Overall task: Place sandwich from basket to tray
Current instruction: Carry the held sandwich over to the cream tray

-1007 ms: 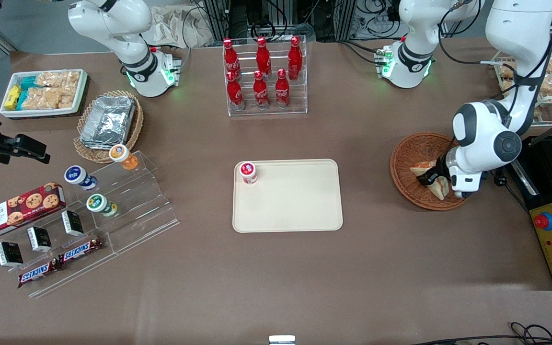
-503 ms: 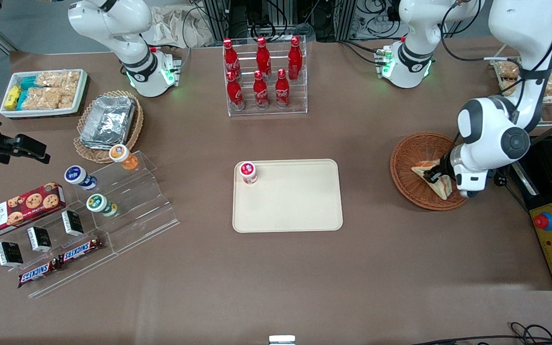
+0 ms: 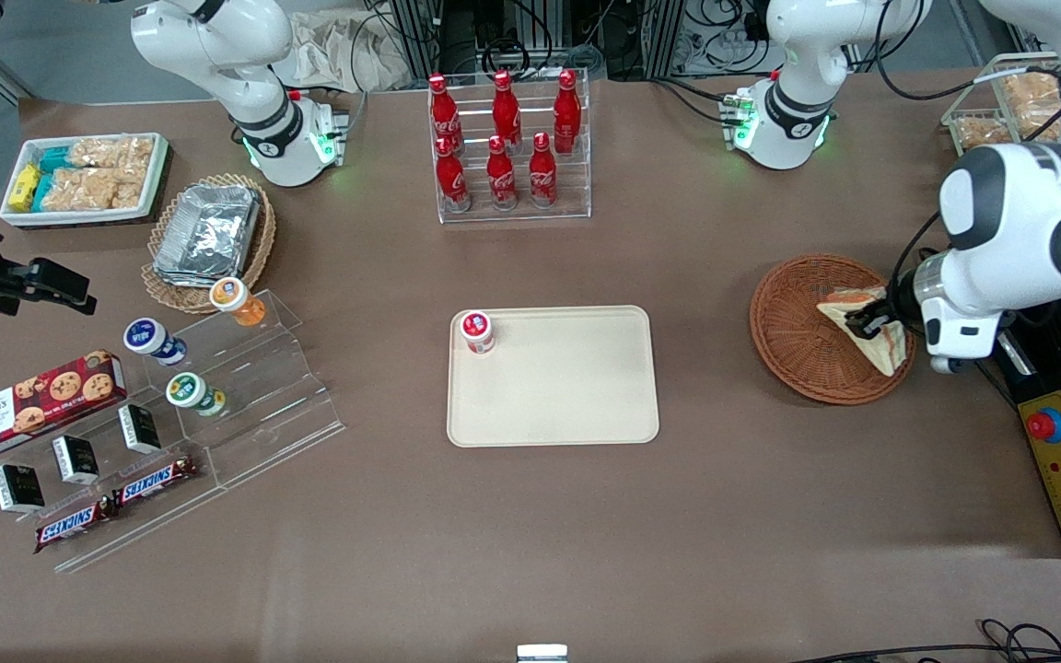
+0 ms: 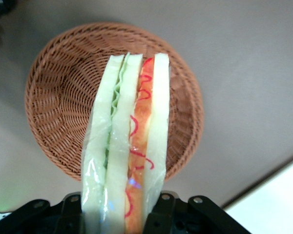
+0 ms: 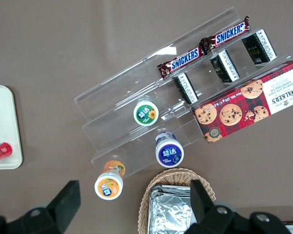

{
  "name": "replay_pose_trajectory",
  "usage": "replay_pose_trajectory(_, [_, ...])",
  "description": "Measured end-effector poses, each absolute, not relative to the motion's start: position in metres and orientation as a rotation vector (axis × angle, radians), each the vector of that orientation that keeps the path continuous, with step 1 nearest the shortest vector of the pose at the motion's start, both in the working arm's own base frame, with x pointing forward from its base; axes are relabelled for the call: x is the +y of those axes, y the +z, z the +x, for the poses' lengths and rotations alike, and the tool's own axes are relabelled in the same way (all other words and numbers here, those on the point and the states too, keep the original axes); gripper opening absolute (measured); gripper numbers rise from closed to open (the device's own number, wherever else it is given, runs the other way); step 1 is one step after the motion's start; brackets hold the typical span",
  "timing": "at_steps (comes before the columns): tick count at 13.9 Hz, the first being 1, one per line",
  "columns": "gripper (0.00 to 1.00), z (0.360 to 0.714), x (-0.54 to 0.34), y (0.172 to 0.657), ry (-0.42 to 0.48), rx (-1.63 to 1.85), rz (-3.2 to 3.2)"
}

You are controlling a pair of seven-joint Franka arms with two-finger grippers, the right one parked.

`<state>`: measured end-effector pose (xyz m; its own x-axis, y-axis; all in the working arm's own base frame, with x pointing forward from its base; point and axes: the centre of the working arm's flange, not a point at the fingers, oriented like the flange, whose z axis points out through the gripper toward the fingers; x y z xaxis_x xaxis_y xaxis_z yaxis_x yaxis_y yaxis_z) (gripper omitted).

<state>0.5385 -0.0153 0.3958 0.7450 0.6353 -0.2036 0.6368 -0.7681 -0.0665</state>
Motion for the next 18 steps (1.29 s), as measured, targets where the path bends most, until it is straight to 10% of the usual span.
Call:
replay_pose_trajectory(7, [0.43,0.557,-0.154,0.43,-0.246,0.701,3.003])
replay_pose_trajectory(18, [0.43,0.552,-0.32,0.331,-0.217,0.411,3.054])
